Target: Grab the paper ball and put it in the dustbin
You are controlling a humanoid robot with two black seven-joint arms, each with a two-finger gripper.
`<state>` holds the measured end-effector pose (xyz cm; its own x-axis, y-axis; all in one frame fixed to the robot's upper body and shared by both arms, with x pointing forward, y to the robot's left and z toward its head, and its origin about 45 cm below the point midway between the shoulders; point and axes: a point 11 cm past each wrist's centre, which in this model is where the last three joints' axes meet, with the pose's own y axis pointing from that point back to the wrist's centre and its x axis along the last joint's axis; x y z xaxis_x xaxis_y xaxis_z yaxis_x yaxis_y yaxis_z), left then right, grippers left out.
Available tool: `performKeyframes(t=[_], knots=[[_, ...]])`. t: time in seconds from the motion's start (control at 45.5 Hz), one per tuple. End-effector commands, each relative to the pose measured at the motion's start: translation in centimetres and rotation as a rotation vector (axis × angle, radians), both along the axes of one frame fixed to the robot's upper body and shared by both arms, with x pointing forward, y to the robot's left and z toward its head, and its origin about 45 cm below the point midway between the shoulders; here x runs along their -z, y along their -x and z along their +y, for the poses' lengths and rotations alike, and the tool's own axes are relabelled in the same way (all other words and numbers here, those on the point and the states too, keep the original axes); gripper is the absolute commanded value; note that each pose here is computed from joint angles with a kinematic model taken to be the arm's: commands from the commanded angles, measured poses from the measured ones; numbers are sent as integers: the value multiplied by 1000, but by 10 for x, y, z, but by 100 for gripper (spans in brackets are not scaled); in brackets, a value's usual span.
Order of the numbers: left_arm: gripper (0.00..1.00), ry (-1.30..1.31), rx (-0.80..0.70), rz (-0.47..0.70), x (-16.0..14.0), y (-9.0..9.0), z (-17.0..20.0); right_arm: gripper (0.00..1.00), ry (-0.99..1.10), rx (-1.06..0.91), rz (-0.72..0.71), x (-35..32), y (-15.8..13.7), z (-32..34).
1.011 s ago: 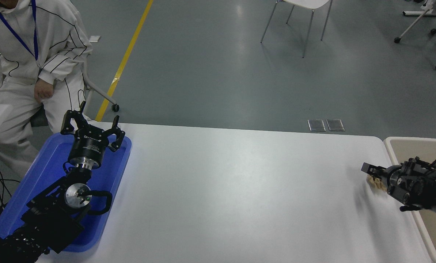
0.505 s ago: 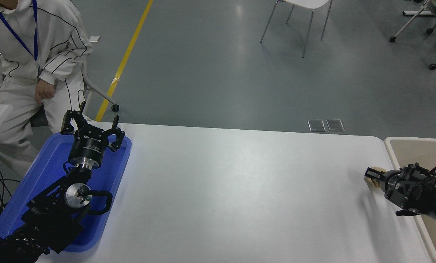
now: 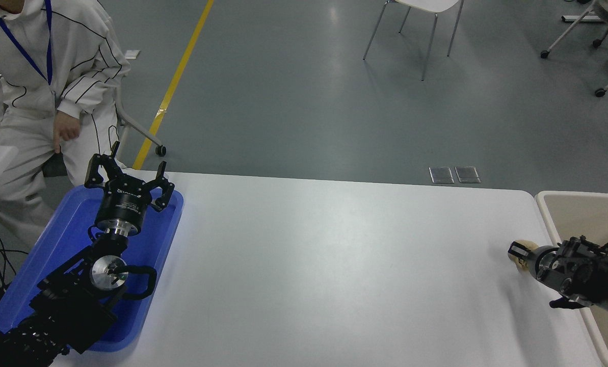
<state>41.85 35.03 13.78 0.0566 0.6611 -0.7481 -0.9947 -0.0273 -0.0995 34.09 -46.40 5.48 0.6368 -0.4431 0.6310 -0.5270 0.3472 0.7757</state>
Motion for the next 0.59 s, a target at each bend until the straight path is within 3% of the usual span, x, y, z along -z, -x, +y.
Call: performKeyframes(t=[0.0,0.308,0.571], knots=[[100,0,0,0,0,0,0,0,-16,26,-9,-14,-1,-11],[100,0,0,0,0,0,0,0,-40,47,-11,-46,-4,-26],[100,0,0,0,0,0,0,0,-57,-25,106,-65,16,-16]])
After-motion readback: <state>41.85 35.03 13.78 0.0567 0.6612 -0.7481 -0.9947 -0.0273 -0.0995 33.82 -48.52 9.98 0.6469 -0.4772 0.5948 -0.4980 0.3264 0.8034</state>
